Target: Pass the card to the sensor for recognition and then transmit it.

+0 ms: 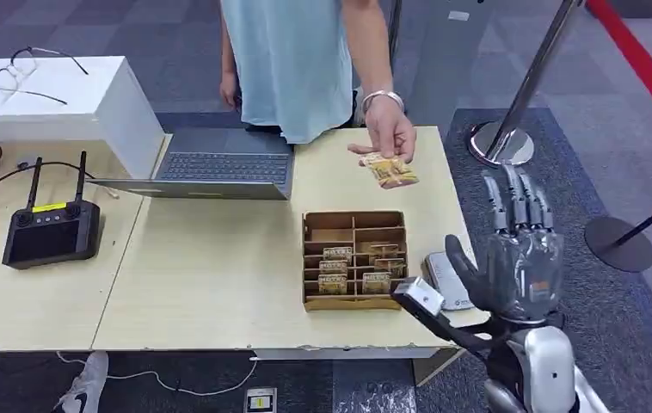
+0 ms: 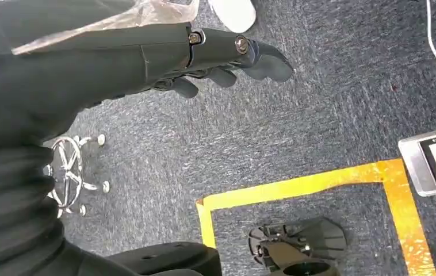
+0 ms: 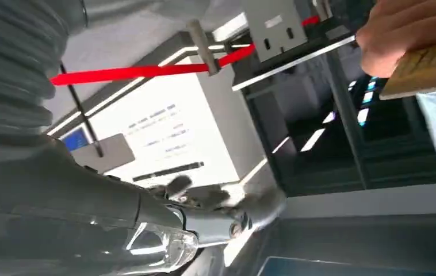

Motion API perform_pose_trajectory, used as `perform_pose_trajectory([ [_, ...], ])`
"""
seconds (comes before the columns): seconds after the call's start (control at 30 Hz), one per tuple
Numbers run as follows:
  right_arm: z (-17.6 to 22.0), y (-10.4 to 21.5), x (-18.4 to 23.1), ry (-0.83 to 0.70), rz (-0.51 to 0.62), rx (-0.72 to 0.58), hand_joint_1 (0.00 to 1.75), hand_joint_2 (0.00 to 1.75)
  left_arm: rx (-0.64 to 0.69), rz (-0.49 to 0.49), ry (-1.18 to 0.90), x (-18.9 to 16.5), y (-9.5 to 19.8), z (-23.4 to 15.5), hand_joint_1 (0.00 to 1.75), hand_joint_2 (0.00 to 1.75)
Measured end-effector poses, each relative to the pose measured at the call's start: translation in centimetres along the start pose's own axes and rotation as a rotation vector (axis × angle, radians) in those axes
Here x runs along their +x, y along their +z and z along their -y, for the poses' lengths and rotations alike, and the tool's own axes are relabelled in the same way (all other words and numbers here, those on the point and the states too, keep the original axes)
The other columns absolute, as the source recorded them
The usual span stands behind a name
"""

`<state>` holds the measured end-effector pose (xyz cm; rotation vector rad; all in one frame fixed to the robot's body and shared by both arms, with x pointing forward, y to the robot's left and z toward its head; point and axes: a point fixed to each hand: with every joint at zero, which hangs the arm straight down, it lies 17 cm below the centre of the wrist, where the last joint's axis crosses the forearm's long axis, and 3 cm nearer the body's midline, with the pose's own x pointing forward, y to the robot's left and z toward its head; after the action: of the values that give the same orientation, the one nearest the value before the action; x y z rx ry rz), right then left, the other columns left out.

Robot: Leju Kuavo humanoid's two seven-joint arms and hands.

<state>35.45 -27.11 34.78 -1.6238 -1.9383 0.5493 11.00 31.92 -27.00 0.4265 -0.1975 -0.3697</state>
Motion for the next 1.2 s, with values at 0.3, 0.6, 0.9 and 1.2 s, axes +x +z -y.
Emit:
perform_pose_trajectory([
  [0.3, -0.7, -0.7, 1.6, -0.035, 0.037, 0.005, 0.72, 1.75, 0.001, 0.005, -0.014, 0.0, 0.0, -0.1, 0.00, 1.75],
  [0.6, -1.3, -1.3, 2.6, -0.066, 0.057, 0.004, 0.79, 1.75, 0.008, 0.002, -0.020, -0.2, -0.2, -0.5, 0.00, 1.75],
  [0.9, -1.8, -1.2, 3.1, -0.085, 0.066, 0.005, 0.44, 1.75, 0.012, -0.007, -0.021, -0.5, -0.3, -0.8, 0.00, 1.75],
  [1.2, -1.6, -1.2, 4.1, -0.089, 0.093, -0.009, 0.44, 1.75, 0.017, -0.009, -0.022, -0.6, -0.4, -1.1, 0.00, 1.75],
])
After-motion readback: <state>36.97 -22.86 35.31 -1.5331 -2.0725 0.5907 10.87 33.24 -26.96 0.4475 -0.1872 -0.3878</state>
